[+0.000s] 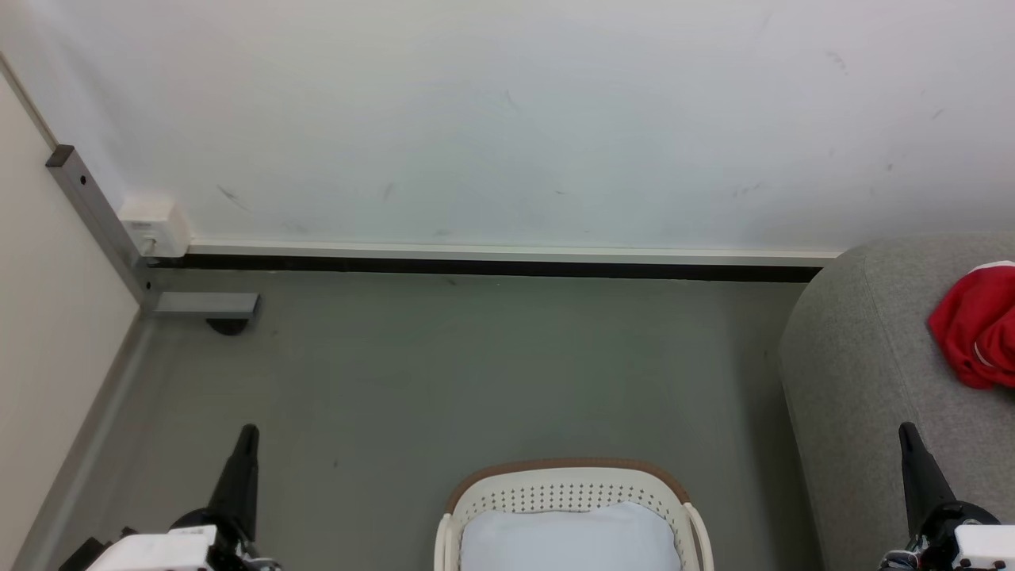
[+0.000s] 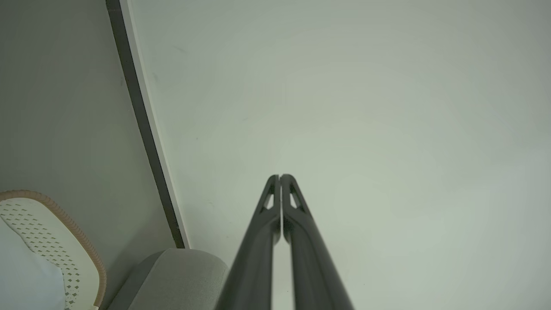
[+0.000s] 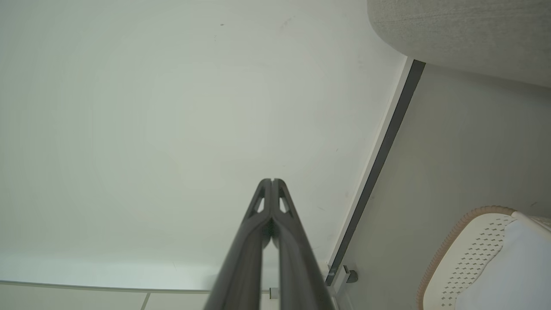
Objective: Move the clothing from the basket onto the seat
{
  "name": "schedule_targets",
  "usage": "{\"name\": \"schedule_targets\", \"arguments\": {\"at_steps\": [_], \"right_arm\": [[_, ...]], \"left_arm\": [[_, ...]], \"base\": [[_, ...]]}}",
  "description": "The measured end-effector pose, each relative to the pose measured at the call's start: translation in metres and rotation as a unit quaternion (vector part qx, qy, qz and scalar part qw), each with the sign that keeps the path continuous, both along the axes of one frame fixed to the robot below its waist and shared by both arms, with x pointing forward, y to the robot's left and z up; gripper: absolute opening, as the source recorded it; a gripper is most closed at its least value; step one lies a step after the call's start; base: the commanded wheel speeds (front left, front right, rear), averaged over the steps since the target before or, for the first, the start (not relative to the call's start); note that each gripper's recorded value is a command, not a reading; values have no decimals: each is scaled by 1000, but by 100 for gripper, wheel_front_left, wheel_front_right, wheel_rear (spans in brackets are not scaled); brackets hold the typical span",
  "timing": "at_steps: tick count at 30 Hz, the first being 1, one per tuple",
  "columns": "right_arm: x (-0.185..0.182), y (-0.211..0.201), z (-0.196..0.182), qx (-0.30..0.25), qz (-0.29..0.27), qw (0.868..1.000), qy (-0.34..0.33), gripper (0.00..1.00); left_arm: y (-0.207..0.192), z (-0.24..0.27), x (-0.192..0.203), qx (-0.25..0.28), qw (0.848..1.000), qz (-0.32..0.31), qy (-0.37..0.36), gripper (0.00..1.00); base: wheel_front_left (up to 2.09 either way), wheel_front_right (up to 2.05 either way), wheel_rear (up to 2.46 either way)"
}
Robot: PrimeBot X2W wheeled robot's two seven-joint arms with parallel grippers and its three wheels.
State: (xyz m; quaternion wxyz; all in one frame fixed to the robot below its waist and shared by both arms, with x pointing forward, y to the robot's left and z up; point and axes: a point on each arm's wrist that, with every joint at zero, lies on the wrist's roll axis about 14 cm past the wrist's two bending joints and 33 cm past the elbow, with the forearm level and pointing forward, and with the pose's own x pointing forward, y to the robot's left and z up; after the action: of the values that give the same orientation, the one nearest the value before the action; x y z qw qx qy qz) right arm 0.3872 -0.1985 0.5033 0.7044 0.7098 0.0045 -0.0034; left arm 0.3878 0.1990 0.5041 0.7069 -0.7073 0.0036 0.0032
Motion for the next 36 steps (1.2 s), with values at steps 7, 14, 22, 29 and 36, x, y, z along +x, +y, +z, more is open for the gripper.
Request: {"name": "schedule_targets", "arguments": {"at_steps": [7, 14, 22, 29, 36], "right_arm": [[0, 0, 0, 0, 0, 1000, 0, 0], [0, 0, 0, 0, 0, 1000, 0, 0], [0, 0, 0, 0, 0, 1000, 0, 0], [0, 0, 0, 0, 0, 1000, 0, 0], [0, 0, 0, 0, 0, 1000, 0, 0]], "left_arm": [[0, 0, 0, 0, 1000, 0, 0, 0], [0, 0, 0, 0, 1000, 0, 0, 0], [0, 0, 0, 0, 1000, 0, 0, 0], [0, 0, 0, 0, 1000, 0, 0, 0], [0, 0, 0, 0, 1000, 0, 0, 0]], "base": [[0, 0, 0], [0, 0, 0], [0, 0, 0], [0, 0, 0], [0, 0, 0]]}}
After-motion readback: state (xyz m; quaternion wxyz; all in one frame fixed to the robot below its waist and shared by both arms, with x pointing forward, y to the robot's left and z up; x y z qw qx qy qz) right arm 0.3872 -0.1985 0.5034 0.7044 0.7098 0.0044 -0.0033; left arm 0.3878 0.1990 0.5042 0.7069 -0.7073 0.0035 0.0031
